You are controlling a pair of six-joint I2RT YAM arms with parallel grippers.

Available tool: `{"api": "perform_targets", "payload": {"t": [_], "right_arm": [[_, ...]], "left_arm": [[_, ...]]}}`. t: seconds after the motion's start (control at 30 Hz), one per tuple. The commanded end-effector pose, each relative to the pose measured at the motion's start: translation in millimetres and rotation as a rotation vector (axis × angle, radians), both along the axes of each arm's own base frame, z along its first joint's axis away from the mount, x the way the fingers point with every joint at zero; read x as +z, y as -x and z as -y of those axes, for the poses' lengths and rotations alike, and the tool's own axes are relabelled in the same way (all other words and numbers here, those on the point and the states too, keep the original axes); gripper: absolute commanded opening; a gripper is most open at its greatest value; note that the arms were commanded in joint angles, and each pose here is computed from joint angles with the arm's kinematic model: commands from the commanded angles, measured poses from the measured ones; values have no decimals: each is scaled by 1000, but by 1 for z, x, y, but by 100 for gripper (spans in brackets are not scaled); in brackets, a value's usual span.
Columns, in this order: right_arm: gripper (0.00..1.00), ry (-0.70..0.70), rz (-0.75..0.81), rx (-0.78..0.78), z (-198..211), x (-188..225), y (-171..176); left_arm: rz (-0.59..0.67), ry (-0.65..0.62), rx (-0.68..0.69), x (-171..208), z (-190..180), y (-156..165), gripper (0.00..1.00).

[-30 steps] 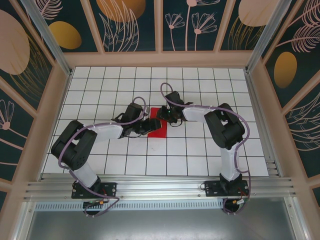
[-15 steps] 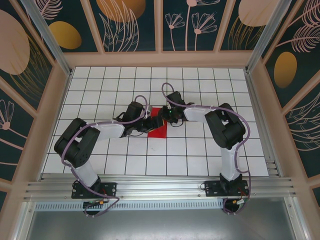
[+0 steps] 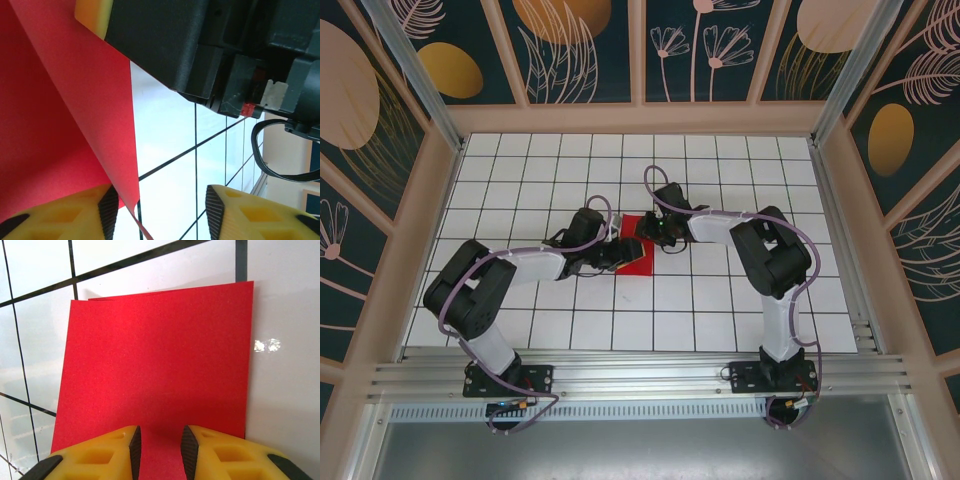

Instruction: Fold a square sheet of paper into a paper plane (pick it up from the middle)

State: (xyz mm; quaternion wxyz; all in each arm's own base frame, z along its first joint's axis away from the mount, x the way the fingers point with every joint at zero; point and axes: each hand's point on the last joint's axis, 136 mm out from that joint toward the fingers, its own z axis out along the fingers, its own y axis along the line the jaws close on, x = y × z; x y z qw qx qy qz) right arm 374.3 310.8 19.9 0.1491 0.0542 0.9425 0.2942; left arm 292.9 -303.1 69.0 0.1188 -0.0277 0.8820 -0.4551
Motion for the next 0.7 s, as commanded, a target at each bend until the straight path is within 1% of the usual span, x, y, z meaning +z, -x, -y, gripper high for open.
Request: {"api": "perform_targets", "payload": {"t": [0.0,0.13,0.33,0.37,0.5,0.67], "right_arm": [[32,189,-183,-31,44,-66,39],[32,191,-185,-30,44,-67,40],[32,187,-186,-25,43,-66,40],[32,185,-185,-24,43,-66,40],[32,158,-190,-17,41,-64,40],[32,87,-196,0,37,-56,38]], "left_arm": [[31,52,-14,15,8,-2,48],[44,73,-18,21,13,-7,47],[77,82,-17,28,17,-15,51],[58,68,-15,17,17,-16,52],[62,71,-10,13,19,-20,56],[74,58,2,8,19,-25,58]]}}
